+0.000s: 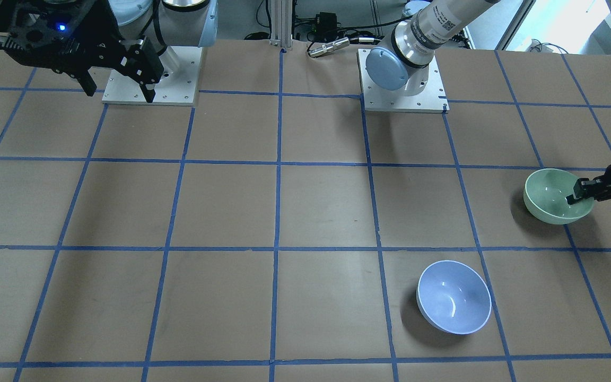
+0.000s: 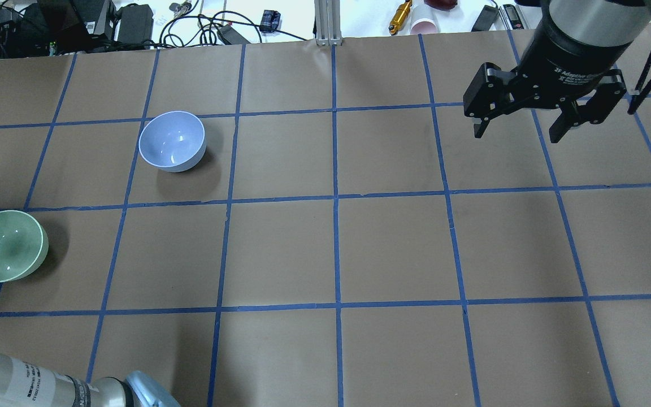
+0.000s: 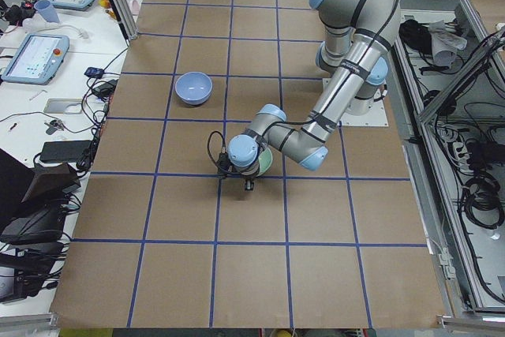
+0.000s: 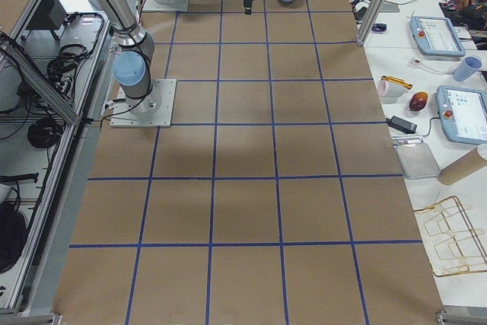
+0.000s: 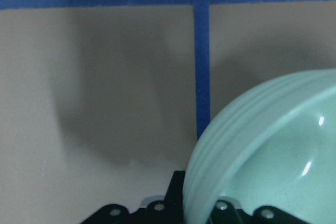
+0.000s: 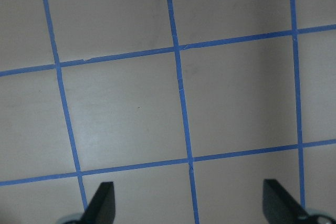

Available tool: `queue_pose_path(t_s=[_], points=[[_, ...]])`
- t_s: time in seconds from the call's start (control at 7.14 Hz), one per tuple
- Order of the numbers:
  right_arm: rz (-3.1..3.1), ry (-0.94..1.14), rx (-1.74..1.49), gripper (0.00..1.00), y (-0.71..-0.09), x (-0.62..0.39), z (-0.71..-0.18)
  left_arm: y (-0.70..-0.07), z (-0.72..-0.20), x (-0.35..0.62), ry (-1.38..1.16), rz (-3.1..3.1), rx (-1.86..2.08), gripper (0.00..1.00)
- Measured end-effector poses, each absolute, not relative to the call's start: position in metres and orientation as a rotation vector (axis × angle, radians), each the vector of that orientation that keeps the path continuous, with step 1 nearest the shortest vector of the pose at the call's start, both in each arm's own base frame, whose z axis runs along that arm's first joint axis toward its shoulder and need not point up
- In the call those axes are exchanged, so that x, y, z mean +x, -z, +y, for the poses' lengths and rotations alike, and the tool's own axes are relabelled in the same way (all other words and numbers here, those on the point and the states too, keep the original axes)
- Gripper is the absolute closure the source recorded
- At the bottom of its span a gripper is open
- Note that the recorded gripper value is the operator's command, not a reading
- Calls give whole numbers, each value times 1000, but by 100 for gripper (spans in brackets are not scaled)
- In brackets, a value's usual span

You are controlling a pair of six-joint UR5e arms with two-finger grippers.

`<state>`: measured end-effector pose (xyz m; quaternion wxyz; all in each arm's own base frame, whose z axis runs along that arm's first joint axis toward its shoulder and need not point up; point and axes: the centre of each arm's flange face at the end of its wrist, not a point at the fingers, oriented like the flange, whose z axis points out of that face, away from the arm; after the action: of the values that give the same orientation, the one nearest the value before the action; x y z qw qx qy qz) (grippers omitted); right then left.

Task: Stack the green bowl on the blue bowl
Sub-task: 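Lift the light green bowl with the left gripper, then carry the green bowl over the pale blue bowl with the left gripper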

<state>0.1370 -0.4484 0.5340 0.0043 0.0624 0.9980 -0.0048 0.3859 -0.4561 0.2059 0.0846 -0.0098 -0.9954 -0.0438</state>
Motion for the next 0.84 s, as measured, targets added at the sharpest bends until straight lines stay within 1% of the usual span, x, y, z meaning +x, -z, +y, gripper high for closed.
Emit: queue_pose_path(t_s=[0.56, 0.84], points=[[3127, 16, 196, 0, -534, 137, -448, -257, -458, 353, 72, -2913, 39, 100], [3127, 17, 196, 0, -534, 137, -448, -277, -484, 311, 17, -2886, 82, 100]])
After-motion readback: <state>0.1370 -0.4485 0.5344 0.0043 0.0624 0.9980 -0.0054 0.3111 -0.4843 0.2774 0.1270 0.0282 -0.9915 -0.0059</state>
